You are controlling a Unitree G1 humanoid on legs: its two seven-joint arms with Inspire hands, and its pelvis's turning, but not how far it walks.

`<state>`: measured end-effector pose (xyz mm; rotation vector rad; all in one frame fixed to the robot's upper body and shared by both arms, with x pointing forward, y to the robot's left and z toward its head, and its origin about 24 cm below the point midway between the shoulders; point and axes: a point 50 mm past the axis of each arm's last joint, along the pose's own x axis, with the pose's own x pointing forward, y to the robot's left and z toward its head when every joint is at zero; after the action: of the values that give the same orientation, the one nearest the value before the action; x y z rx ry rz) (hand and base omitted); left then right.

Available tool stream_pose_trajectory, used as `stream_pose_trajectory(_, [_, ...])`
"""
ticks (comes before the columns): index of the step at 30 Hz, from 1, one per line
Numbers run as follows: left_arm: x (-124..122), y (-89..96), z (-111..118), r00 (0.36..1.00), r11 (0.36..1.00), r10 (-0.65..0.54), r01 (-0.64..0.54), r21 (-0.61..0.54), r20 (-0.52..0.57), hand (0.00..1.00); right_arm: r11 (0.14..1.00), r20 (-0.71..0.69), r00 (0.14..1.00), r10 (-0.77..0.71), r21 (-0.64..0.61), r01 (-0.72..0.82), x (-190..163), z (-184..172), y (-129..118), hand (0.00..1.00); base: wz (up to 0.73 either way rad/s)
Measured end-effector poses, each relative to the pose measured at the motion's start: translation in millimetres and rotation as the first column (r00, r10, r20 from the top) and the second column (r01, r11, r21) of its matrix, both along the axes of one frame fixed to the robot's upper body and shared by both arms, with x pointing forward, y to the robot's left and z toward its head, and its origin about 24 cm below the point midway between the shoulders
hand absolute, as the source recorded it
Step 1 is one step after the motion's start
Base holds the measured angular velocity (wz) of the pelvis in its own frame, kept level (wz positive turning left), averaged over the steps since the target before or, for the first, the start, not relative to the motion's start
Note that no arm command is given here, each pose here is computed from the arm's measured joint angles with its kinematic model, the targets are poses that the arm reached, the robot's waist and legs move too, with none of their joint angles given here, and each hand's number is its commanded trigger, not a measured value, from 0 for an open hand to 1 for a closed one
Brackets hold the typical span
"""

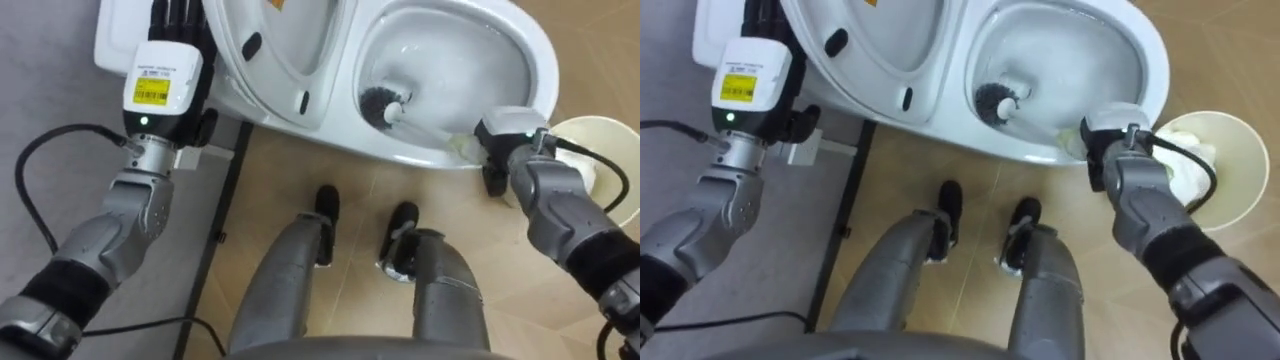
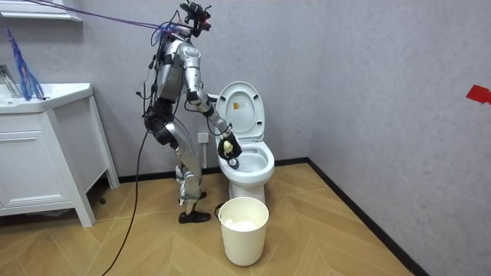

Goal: Brush toilet

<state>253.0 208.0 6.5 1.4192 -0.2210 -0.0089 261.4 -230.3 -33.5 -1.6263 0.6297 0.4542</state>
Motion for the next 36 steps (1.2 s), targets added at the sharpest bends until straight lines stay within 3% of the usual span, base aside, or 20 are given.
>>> stream_pose_trajectory(4, [-7.1, -1.7, -18.2, 0.994, 1.000, 0.020, -0.022, -0.016, -0.105, 0.00, 1.000, -0.075, 0.997, 0.003, 0.005, -0.002, -14.5, -16.6, -4.7, 1.00, 0.01])
stream_pose_trajectory(11, [-36.7, -10.6, -53.2, 0.958, 0.990, 0.055, -0.089, -0.109, -0.283, 0.00, 0.989, -0.230, 0.968, -0.098, 0.088, 0.121, -75.1, -57.4, -19.2, 1.00, 0.04])
stream_pose_trajectory(22, [-138.4, 19.8, -91.9, 0.853, 0.974, 0.188, -0.227, -0.021, -0.487, 0.00, 0.895, -0.442, 0.829, -0.343, 0.114, 0.431, -191.1, -99.4, -32.3, 1.00, -0.04])
stream_pose_trajectory(25, [-149.1, 20.3, -95.3, 0.833, 0.958, 0.229, -0.284, -0.035, -0.505, 0.00, 0.859, -0.476, 0.784, -0.398, 0.107, 0.501, -209.5, -104.2, -32.7, 1.00, -0.15])
stream_pose_trajectory(32, [-164.1, 23.0, -100.5, 0.773, 0.873, 0.350, -0.474, -0.114, -0.530, 0.00, 0.704, -0.519, 0.647, -0.558, 0.118, 0.701, -238.7, -112.6, -33.3, 1.00, -0.07])
stream_pose_trajectory(36, [-170.0, 36.9, -101.7, 0.710, 0.770, 0.449, -0.615, -0.168, -0.543, 0.00, 0.583, -0.488, 0.571, -0.660, 0.148, 0.799, -245.2, -114.5, -36.1, 1.00, -0.15])
